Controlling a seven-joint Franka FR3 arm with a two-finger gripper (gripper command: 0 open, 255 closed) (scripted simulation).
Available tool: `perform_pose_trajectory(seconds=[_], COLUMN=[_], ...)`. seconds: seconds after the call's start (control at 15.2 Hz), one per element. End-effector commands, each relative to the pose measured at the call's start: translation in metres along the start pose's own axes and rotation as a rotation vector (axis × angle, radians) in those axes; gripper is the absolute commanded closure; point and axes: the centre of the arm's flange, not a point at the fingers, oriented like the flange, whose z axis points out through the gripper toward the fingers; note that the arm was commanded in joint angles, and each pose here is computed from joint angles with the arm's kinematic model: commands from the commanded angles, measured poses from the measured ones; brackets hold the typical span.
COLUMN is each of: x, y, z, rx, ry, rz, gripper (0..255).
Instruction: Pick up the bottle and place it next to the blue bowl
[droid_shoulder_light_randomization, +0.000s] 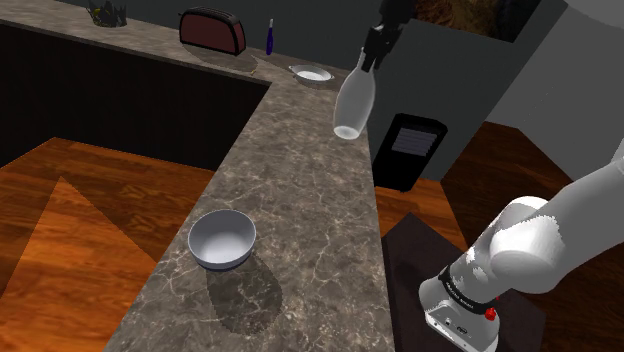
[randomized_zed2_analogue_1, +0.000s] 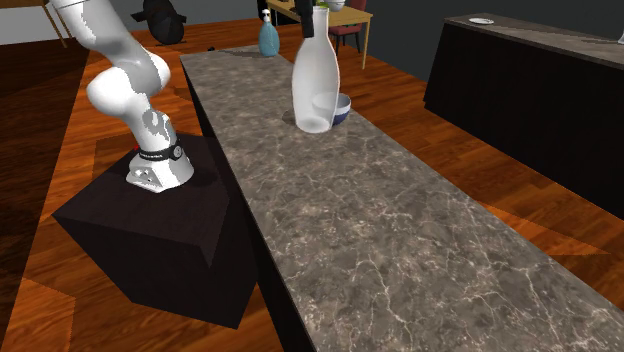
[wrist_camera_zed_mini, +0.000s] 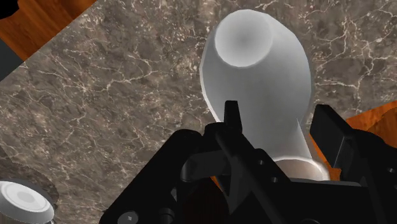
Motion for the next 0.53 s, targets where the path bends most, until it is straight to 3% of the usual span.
perform_pose_trajectory(seconds=[0.0, 0.46], x=[-0.004, -0.012], y=[-0.025, -0.113], z=[-0.005, -0.030], rx=[0.000, 0.000], ry=[0.000, 0.000], rz=[0.001, 0.001], gripper=[255, 255])
